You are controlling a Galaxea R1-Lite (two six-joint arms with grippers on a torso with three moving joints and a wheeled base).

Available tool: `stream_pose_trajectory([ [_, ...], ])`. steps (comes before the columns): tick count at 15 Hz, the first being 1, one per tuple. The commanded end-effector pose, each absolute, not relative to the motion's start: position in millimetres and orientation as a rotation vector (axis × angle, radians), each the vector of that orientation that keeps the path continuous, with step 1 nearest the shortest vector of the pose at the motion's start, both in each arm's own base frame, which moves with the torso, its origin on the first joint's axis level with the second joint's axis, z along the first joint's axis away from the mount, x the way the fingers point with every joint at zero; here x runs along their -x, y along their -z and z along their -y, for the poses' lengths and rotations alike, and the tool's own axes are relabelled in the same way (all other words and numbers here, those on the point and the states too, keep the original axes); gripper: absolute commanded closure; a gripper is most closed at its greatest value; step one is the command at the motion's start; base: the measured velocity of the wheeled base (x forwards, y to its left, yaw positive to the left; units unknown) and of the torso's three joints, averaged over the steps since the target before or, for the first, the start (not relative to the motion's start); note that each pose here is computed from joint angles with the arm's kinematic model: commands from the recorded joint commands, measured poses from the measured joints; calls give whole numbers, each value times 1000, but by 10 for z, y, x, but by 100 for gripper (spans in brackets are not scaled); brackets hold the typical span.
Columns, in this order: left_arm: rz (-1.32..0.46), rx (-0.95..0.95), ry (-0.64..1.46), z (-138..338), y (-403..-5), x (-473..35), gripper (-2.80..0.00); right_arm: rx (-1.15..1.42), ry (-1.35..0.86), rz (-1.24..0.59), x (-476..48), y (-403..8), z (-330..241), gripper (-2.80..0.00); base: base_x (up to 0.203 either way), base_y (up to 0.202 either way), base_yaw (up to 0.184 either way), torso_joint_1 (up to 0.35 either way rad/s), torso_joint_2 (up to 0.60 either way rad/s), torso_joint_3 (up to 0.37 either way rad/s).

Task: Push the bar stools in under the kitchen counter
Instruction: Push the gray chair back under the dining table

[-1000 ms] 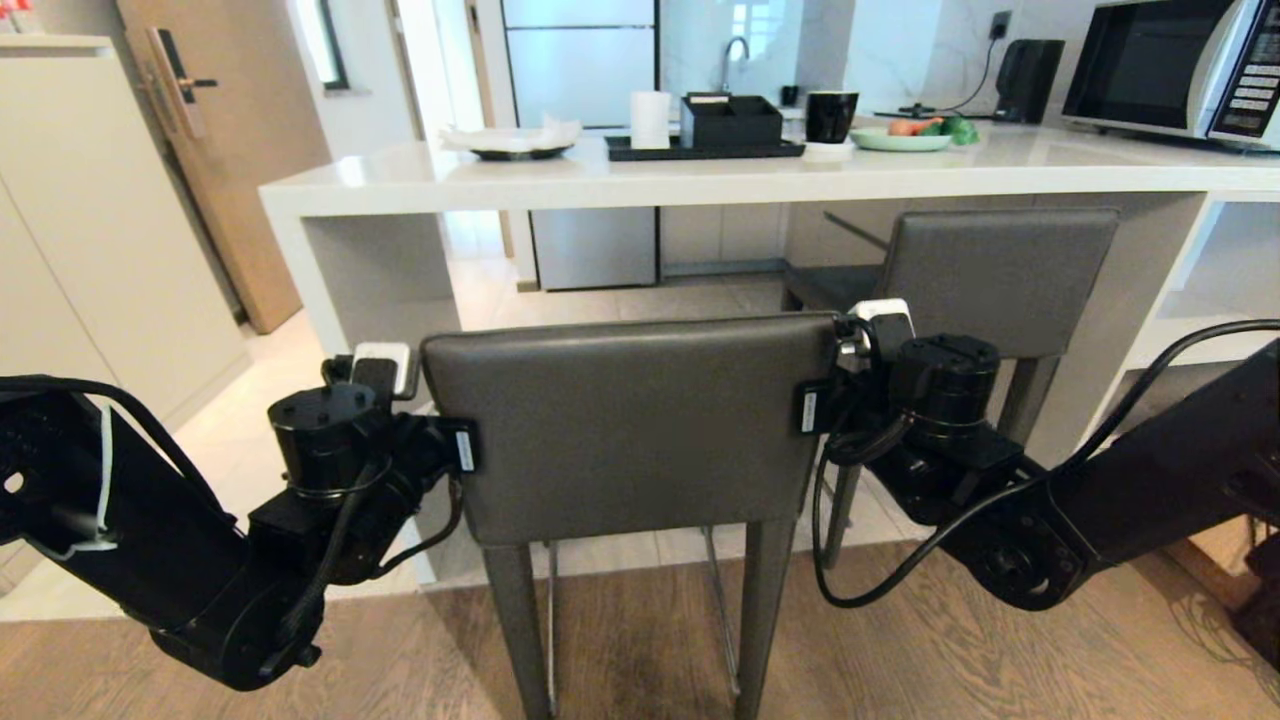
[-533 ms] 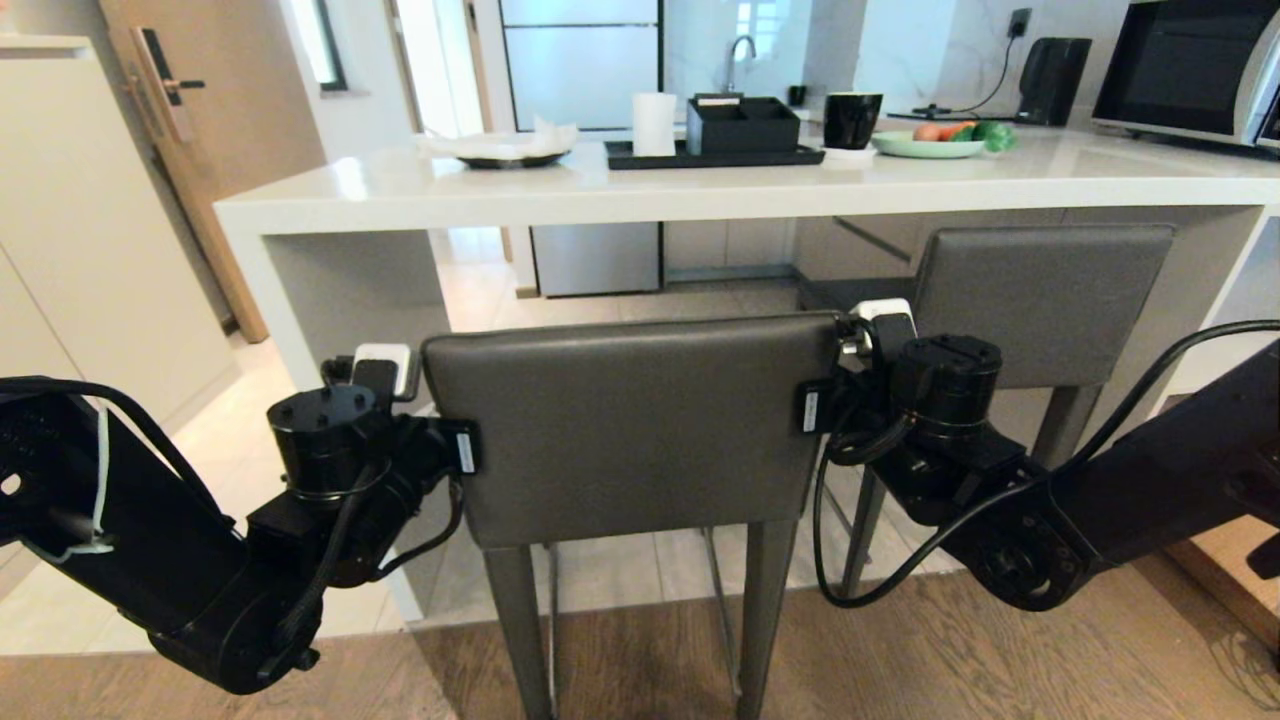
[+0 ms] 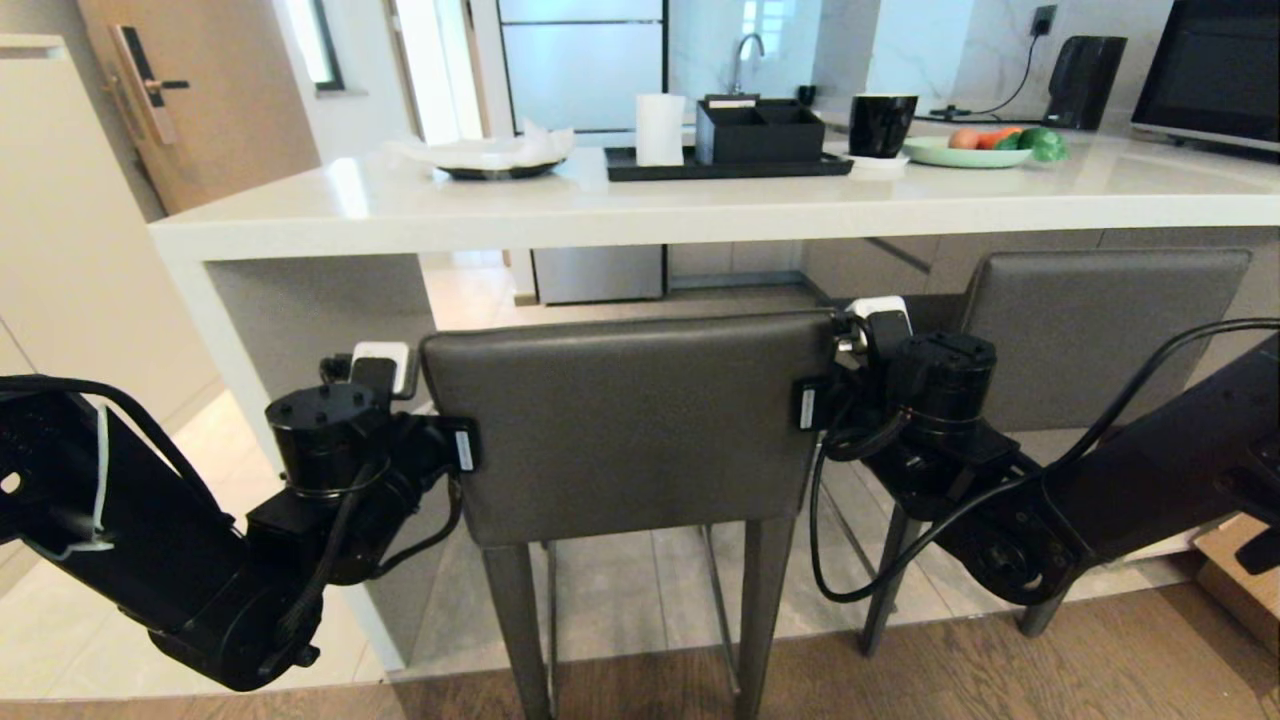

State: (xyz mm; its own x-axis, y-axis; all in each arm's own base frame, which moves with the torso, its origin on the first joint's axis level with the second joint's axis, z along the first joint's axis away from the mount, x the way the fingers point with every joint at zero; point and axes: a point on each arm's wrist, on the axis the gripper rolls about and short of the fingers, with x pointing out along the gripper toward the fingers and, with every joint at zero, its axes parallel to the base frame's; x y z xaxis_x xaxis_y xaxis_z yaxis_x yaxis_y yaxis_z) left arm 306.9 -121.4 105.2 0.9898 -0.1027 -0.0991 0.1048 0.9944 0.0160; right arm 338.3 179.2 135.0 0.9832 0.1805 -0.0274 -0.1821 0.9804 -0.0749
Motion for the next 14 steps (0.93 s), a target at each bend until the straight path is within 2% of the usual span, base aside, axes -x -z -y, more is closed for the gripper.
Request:
stream_pose_trajectory([
  [1, -90, -19, 105, 1224, -1059, -3071, 0, 73, -180, -13, -3379, -1358, -1791, 0, 191, 0, 3, -1, 2, 2],
  [11, -88, -18, 104, 1211, -1075, -3041, 0, 81, -193, -29, -3249, -1268, -1795, 0, 185, 0, 2, 3, 4, 4],
  [14, -85, -16, 104, 1204, -1092, -3025, 0, 83, -219, -32, -3151, -1241, -1858, 0, 18, 0, 2, 3, 1, 1],
])
